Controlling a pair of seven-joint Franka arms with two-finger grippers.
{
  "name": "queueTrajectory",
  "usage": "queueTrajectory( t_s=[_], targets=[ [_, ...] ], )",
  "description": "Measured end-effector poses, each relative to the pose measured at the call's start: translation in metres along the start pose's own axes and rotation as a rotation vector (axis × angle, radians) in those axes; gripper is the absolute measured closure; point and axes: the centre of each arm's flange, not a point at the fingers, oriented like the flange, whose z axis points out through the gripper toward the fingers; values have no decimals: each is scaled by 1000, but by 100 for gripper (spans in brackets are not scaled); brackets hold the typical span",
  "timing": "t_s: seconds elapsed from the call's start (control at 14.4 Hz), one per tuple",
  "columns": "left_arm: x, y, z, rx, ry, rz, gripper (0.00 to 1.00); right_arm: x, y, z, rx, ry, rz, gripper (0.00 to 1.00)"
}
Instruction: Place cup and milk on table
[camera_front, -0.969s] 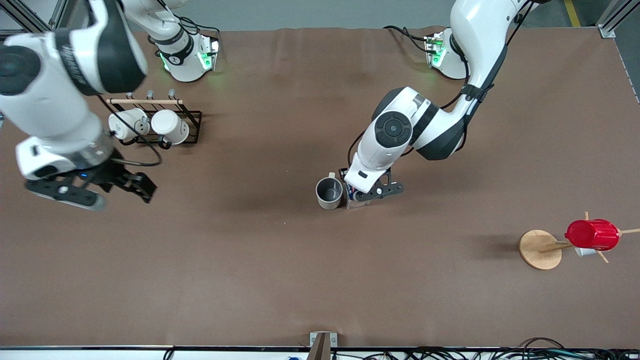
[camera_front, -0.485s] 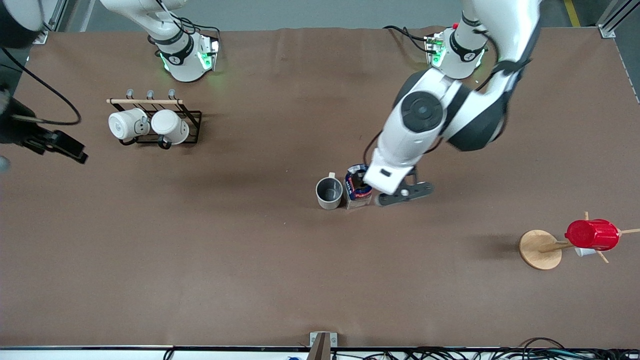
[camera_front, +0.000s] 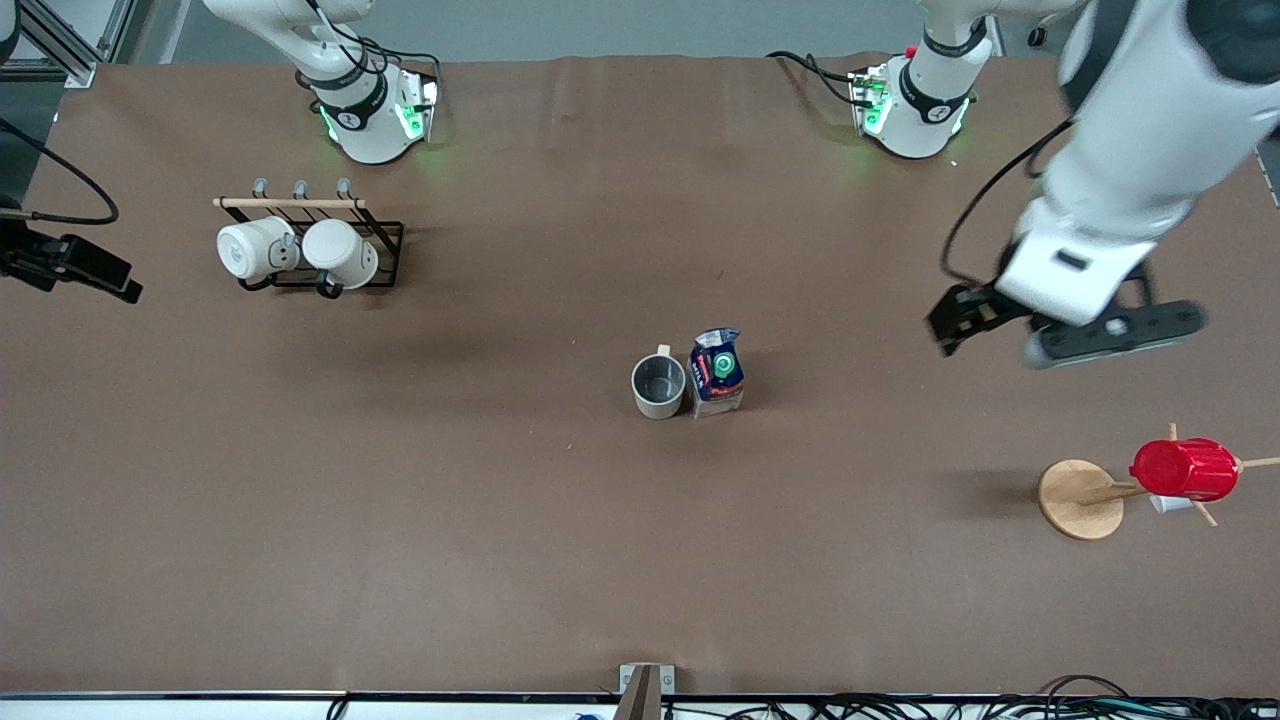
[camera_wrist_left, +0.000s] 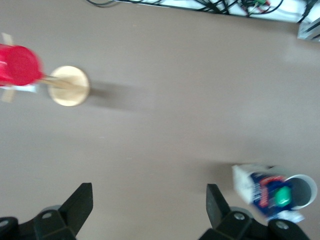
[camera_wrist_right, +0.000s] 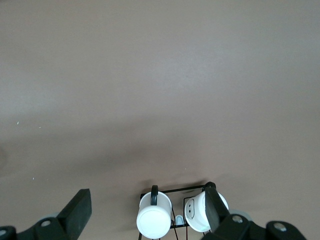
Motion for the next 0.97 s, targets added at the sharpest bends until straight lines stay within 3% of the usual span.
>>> queueTrajectory(
  t_s=[0.14, 0.55, 0.97],
  targets=[
    [-3, -38, -13, 14, -35, 75, 0, 0, -5, 0, 0, 0, -8, 0],
    [-29, -139, -24, -84, -106, 140, 0, -2, -6, 1, -1, -13, -12, 0],
    [-76, -137, -25, -86, -136, 167, 0, -3, -6, 1, -1, -19, -12, 0]
  ],
)
